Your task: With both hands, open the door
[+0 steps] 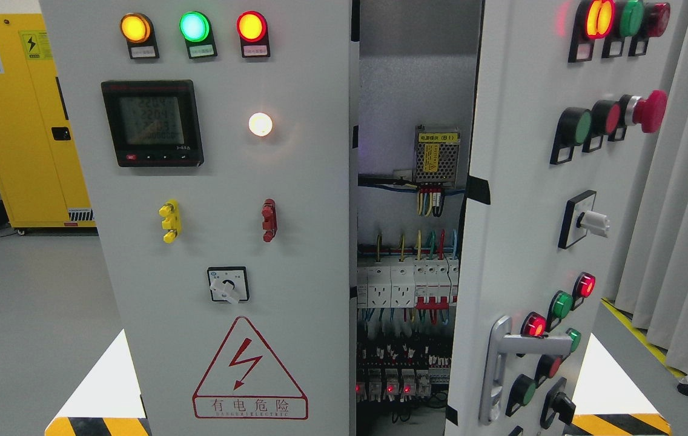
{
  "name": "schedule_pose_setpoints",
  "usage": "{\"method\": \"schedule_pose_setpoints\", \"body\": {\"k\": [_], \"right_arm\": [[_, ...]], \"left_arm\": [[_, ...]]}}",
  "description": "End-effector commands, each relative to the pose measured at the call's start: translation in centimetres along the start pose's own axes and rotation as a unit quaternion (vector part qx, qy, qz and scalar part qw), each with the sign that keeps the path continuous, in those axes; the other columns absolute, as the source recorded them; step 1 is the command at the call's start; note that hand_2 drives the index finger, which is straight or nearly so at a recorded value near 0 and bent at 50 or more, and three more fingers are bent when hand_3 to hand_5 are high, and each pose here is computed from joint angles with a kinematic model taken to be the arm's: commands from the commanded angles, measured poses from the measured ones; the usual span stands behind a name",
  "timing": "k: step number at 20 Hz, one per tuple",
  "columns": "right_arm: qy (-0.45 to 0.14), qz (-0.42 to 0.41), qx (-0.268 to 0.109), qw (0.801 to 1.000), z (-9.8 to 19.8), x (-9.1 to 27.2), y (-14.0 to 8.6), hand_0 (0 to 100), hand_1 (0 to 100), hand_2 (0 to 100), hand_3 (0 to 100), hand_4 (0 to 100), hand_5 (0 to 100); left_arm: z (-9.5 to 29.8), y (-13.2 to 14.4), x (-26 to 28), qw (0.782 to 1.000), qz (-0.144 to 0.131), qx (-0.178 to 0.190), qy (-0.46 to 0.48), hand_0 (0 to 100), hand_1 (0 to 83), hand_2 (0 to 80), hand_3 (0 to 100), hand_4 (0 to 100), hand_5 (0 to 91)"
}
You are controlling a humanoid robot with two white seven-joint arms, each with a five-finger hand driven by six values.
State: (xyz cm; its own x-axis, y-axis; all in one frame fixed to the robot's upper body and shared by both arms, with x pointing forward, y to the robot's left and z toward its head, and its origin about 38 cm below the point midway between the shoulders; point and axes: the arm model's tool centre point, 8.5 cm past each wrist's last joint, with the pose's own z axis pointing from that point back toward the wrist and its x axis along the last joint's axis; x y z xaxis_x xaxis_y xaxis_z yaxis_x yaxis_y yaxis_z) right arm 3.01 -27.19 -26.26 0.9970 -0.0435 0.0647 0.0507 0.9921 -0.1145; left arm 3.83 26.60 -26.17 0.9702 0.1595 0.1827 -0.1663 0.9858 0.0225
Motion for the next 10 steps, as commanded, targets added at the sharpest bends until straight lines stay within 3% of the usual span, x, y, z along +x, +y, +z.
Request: {"method": "schedule_pose_setpoints", "body": {"k": [1,7,10], "right_arm": [[-0.014,0.000,0.002,1.000,0.0,1.8,0.3,0,50,4,0,0,0],[-0.014,0.000,0.000,1.000,0.0,1.8,0.0,0,50,4,0,0,0],[-0.014,0.000,0.000,1.000,0.0,1.8,0.0,0,50,4,0,0,0]], "left_arm": [[0.2,-0.4,-1.8,1.000,0.003,-0.003,0.012,12,55.6,0.0,0,0,0.0],[0.2,-0.2,-1.6,1.000,0.003,-0.002,0.007,12,55.6,0.0,0,0,0.0],[0.2,1.2,1.7,0.997,-0.001,0.003,-0.076,12,55.6,0.0,0,0,0.0]]}}
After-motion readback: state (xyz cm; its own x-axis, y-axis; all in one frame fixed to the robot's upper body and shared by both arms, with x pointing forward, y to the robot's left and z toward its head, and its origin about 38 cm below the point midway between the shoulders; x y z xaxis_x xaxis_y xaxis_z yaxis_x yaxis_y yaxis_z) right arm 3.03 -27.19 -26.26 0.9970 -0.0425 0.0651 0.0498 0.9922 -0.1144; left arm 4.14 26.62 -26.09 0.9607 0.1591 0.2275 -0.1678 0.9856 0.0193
